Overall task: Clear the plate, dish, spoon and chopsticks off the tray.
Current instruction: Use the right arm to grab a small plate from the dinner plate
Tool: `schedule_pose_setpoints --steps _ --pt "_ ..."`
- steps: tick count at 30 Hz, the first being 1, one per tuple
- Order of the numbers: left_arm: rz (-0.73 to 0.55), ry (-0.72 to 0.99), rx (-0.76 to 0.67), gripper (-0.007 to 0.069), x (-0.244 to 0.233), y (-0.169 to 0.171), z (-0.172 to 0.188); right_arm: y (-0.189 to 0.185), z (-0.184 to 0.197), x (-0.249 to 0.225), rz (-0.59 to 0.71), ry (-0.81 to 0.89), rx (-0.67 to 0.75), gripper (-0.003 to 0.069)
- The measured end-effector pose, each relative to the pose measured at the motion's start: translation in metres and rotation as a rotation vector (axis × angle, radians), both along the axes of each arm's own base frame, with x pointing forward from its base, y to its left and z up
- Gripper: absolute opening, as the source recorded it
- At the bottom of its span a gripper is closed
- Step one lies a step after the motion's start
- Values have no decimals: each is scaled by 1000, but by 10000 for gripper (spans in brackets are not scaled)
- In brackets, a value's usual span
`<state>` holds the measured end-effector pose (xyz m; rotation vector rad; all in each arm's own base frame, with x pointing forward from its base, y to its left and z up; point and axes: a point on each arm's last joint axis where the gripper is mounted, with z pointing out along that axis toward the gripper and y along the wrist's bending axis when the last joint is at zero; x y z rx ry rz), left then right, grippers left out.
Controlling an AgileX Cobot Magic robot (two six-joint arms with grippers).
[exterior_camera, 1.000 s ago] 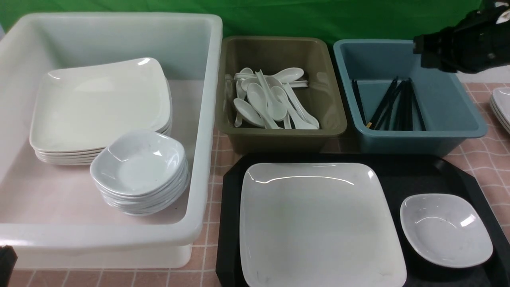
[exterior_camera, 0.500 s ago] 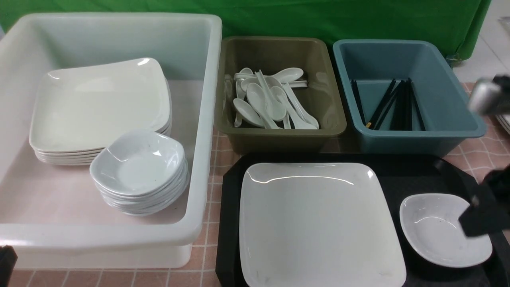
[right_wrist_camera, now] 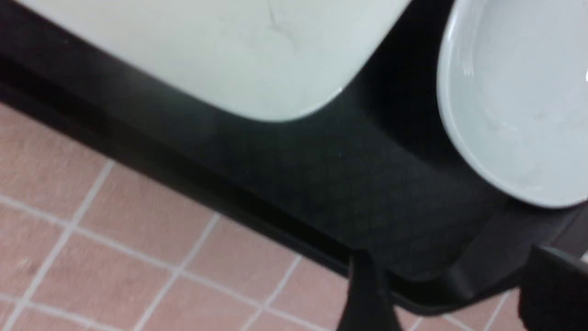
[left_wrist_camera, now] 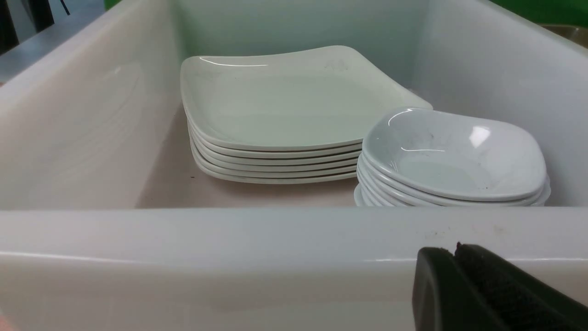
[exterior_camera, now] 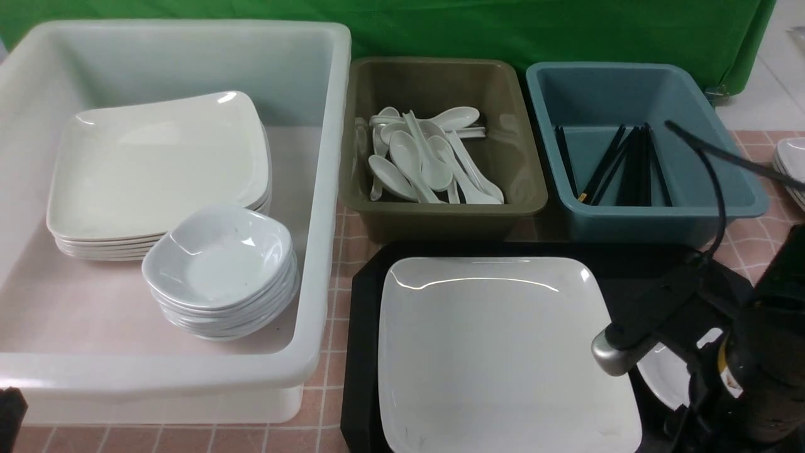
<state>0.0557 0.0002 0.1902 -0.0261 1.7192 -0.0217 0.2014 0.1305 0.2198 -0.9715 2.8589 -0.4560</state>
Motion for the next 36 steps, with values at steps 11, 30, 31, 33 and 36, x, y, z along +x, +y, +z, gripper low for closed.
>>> schedule_pose_setpoints --steps 11,30,31,33,36 --pt "0 0 0 21 0 0 0 6 -46 27 74 -6 -192 552" --pt "0 0 1 21 0 0 0 -12 -73 52 41 -7 -237 453" --pt "0 0 1 21 0 0 0 -13 -73 52 34 -5 -239 398" --pt "0 0 1 21 0 0 0 -13 -73 53 40 -7 -238 286" --pt "0 0 1 21 0 0 0 -12 -69 55 68 -28 -240 174"
